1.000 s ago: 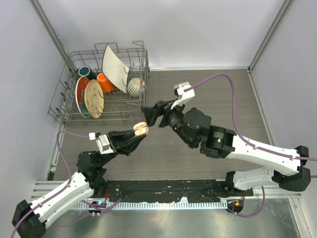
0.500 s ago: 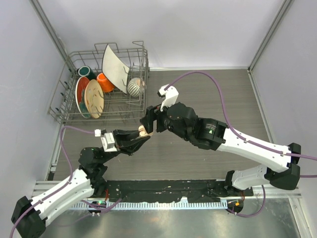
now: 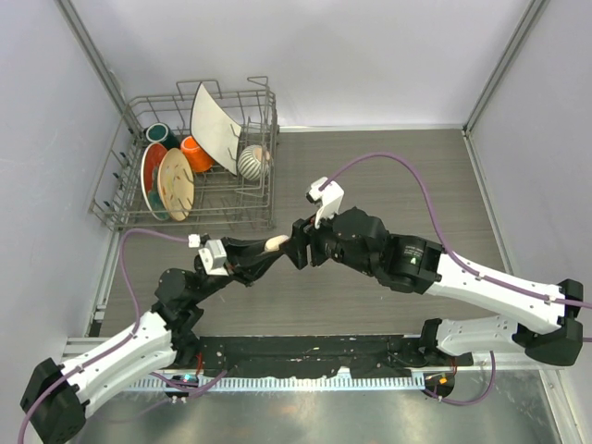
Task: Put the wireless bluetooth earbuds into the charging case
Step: Close the charging case, then place the charging case at the center of the board.
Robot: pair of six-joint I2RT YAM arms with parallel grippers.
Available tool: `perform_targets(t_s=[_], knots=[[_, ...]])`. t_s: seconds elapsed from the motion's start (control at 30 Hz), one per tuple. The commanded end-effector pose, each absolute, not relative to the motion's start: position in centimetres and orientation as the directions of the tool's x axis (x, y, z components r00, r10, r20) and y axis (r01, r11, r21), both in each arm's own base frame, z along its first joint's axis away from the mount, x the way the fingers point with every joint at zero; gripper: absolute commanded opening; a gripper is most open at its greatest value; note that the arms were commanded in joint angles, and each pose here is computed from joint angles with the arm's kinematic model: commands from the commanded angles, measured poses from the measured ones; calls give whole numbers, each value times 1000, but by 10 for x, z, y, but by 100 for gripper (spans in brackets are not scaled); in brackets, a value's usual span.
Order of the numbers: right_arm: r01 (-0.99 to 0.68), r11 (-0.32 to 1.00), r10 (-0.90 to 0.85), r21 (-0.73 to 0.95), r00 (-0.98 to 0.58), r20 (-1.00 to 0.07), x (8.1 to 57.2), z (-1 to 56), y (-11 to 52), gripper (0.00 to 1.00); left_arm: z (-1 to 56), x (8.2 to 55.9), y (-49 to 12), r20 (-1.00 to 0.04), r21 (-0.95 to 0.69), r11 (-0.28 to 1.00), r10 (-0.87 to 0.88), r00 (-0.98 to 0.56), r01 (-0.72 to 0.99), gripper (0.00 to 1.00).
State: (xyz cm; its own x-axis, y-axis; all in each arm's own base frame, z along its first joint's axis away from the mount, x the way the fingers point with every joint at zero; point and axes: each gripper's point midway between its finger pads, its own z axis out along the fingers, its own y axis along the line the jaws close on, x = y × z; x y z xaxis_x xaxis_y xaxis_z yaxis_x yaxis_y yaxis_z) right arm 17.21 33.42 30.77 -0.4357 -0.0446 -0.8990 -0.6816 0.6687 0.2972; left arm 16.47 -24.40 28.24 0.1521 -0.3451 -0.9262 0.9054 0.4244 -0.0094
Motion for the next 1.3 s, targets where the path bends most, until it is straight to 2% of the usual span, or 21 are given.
perform_targets(t_s=[0.0, 0.1, 0.27, 0.4, 0.53, 0.63, 0.73, 0.9, 1.03, 1.17, 1.27], knots=[[-609, 757, -32, 235, -394, -919, 186, 308, 310, 64, 315, 177, -236, -901, -36, 487, -393, 183, 873, 0], [-429, 876, 64, 221, -350, -935, 211, 312, 277, 73, 294, 182, -242, -937, -103, 480, -341, 76, 871, 0], [-310, 924, 123, 224, -315, -941, 226, 312, 248, 77, 254, 182, -246, -940, -271, 465, -316, -129, 843, 0], [-287, 927, 145, 244, -324, -935, 230, 307, 243, 78, 212, 185, -244, -854, -518, 485, -346, -389, 705, 0], [-279, 927, 147, 250, -343, -928, 233, 298, 243, 78, 166, 181, -242, -747, -657, 514, -341, -571, 552, 0], [-276, 928, 142, 248, -353, -925, 234, 294, 243, 78, 140, 178, -241, -661, -730, 519, -369, -653, 445, 0], [-272, 929, 145, 253, -362, -921, 236, 289, 244, 78, 127, 177, -241, -631, -751, 516, -378, -678, 412, 0], [-285, 920, 150, 269, -380, -913, 240, 284, 249, 78, 97, 185, -238, -588, -743, 598, -366, -721, 302, 0], [-291, 918, 144, 270, -390, -909, 242, 282, 253, 78, 85, 189, -240, -554, -765, 590, -397, -732, 259, 0], [-270, 921, 165, 282, -388, -907, 244, 281, 249, 78, 67, 200, -239, -493, -780, 609, -458, -740, 142, 0], [-266, 914, 192, 305, -378, -905, 243, 284, 245, 78, 69, 209, -245, -487, -787, 603, -472, -735, 134, 0]])
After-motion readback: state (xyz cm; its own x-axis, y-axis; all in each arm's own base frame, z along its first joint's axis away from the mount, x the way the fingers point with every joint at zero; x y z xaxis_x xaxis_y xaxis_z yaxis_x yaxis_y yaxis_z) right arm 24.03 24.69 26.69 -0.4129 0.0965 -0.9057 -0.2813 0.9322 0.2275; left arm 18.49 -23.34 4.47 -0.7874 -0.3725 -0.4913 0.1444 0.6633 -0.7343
